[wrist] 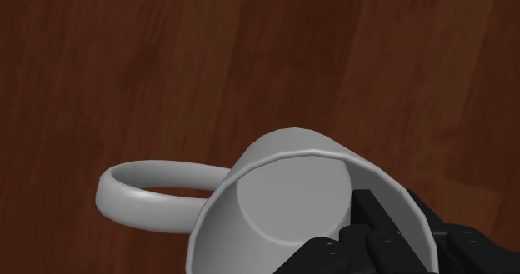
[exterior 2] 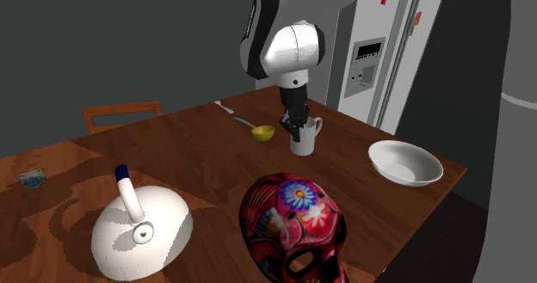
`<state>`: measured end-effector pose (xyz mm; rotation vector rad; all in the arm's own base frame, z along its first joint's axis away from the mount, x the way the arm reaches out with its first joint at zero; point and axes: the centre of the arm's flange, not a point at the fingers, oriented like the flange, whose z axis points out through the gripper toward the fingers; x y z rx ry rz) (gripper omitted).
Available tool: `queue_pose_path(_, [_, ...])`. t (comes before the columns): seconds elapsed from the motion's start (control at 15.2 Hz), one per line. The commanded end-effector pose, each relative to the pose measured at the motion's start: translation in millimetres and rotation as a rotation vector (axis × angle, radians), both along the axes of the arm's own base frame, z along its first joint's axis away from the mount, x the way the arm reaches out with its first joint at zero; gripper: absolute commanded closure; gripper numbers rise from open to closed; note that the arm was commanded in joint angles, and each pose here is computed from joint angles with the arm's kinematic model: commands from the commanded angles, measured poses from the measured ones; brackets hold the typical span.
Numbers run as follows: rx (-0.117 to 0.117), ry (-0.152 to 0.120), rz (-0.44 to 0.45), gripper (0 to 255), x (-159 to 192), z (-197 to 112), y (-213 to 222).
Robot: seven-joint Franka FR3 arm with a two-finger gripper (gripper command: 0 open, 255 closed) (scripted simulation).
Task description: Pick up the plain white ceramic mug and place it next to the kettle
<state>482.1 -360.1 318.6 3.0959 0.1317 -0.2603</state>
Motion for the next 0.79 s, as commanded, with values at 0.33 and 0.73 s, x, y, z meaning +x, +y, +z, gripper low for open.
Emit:
queue_pose_path(0.33, [0.0,0.0,0.0,255,-0.6,36.1,0.0])
queue_pose_path(0.73, [0.0,0.0,0.0,255,-0.6,67.8,0.0])
